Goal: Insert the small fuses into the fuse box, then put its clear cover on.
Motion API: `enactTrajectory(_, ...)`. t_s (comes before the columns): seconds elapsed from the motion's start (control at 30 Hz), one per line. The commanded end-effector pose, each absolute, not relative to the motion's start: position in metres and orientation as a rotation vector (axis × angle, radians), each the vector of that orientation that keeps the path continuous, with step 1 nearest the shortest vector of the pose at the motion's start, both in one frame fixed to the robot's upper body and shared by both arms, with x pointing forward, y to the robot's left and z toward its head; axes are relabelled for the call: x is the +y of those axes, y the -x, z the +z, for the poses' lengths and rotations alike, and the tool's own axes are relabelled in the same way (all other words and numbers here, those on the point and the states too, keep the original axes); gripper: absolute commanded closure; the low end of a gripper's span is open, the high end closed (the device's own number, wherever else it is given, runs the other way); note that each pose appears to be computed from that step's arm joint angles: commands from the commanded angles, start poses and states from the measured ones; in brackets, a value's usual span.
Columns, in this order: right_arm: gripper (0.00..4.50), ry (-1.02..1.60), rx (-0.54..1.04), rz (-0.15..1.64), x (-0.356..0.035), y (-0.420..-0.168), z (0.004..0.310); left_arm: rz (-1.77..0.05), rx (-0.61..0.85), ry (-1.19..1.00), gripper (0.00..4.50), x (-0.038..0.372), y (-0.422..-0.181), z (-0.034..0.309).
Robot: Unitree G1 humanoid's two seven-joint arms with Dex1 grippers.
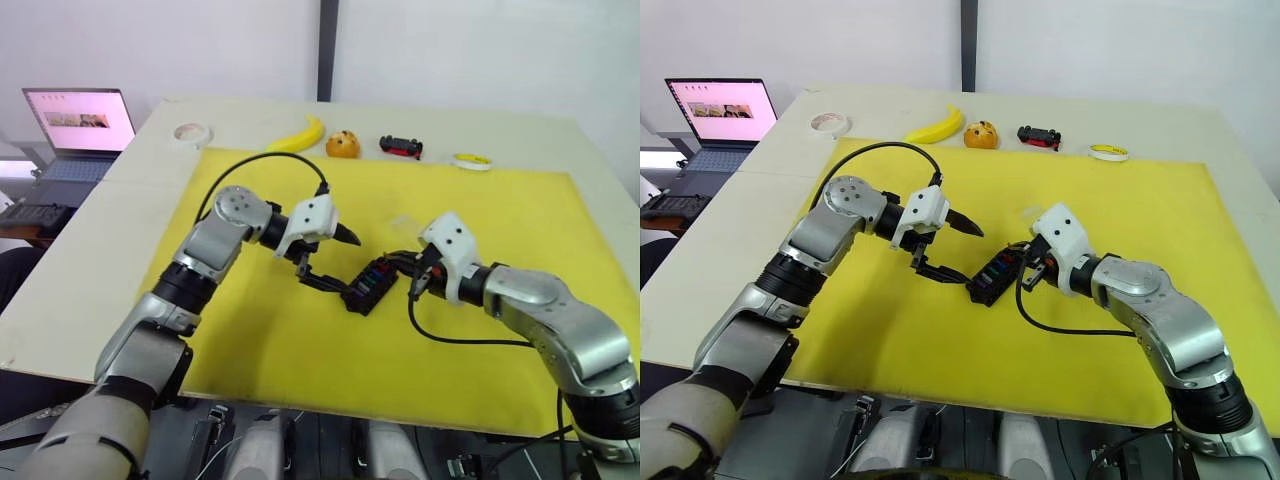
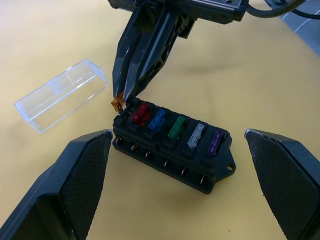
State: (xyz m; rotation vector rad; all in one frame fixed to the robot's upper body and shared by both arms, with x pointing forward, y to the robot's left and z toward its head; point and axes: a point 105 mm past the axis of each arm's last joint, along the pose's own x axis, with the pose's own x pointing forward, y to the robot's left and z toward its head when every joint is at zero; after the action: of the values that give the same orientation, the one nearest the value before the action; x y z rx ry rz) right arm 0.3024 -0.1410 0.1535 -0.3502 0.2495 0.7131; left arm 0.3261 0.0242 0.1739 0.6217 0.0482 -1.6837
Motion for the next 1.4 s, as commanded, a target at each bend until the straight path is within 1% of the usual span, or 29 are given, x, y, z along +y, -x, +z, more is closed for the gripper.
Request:
enactTrajectory(0.03,4.50,0.356,0.213,0.719,-0.137,-0.301,0.161,-1.663,-0.008,-0.649,0.04,0.023,-0.329,0.185)
enactTrajectory(0.5,4.50,0.361,0.234,0.706,-0.141,-0.301,0.152,-1.661,0.002,-0.656,0.04,0.014,-0.333,0.181)
enactTrajectory(0.77,4.50,0.349,0.218,0.714,-0.136,-0.300,0.158,-1.669,-0.002,-0.660,0.04,0.011,-0.333,0.181)
enactTrajectory(1.1,4.50,0.349,0.243,0.699,-0.137,-0.302,0.148,-1.683,-0.003,-0.665,0.04,0.007,-0.330,0.178)
enactTrajectory(1.4,4.50,0.358,0.219,0.714,-0.136,-0.299,0.158,-1.678,-0.002,-0.667,0.04,0.009,-0.331,0.176)
